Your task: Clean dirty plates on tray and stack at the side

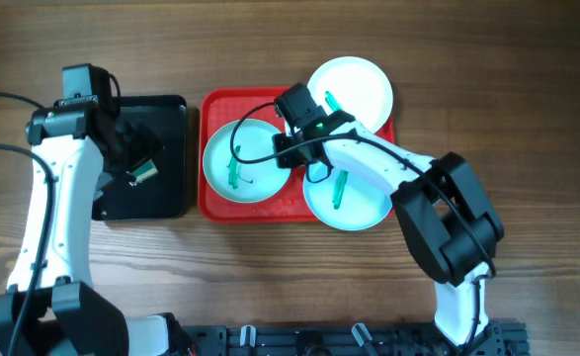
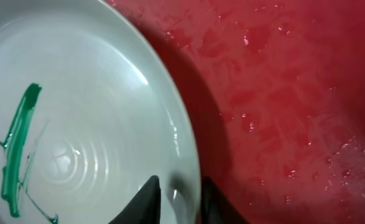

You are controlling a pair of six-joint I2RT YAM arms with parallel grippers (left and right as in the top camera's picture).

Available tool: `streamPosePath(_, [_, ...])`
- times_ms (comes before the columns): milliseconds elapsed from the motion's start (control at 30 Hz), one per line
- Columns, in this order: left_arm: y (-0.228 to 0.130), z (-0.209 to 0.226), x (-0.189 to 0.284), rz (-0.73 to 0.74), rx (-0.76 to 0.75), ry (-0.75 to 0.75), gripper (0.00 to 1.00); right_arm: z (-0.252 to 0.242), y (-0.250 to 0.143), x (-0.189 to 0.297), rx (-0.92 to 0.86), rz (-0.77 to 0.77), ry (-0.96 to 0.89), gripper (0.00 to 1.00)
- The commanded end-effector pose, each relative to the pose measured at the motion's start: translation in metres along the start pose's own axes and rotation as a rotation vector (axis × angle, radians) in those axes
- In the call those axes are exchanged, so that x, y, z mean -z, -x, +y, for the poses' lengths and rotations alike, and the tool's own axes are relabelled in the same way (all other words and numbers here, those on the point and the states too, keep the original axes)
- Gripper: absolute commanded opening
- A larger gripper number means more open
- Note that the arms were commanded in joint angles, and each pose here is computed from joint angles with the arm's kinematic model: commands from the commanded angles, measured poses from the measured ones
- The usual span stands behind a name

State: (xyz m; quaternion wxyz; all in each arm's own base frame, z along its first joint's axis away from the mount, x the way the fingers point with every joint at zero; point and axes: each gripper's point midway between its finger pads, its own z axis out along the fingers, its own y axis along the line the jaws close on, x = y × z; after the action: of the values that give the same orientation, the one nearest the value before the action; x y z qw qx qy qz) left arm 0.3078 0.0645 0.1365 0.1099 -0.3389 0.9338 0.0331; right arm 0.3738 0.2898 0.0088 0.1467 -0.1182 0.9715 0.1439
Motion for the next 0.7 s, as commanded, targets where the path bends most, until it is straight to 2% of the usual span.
streamPosePath(0, [0.01, 0.0, -0.005, -0.017, 0.027, 0.011, 0.95, -0.009, 0.0, -0.014, -0.036, 0.001, -0.047, 0.12])
streamPosePath(67, [0.012, -0.002, -0.012, -0.014, 0.033, 0.013, 0.92, -0.01, 0.0, -0.014, -0.051, 0.003, -0.049, 0.04])
streamPosePath(133, [0.016, -0.006, -0.022, -0.01, 0.037, 0.017, 0.91, -0.01, 0.0, -0.014, -0.05, 0.004, -0.049, 0.04])
streamPosePath(200, [0.024, -0.013, -0.042, -0.007, 0.04, 0.017, 0.82, -0.01, 0.0, -0.014, -0.05, 0.004, -0.048, 0.04])
streamPosePath(267, [0.028, -0.017, -0.058, 0.001, 0.038, 0.023, 0.8, -0.008, -0.001, -0.014, -0.049, 0.007, -0.042, 0.04])
streamPosePath(367, [0.032, -0.024, -0.09, 0.024, -0.014, 0.035, 0.59, -0.008, -0.001, -0.014, -0.049, 0.007, -0.041, 0.04])
streamPosePath(500, [0.035, -0.029, -0.118, 0.035, -0.019, 0.043, 0.56, -0.008, -0.001, -0.014, -0.047, 0.009, -0.038, 0.04])
streamPosePath(600, [0.05, -0.027, -0.123, -0.029, -0.014, 0.067, 0.55, -0.008, -0.001, -0.014, -0.048, 0.008, -0.038, 0.04])
streamPosePath(667, [0.053, -0.021, -0.122, -0.05, -0.014, 0.102, 0.45, -0.007, 0.0, -0.014, -0.047, 0.004, -0.037, 0.04])
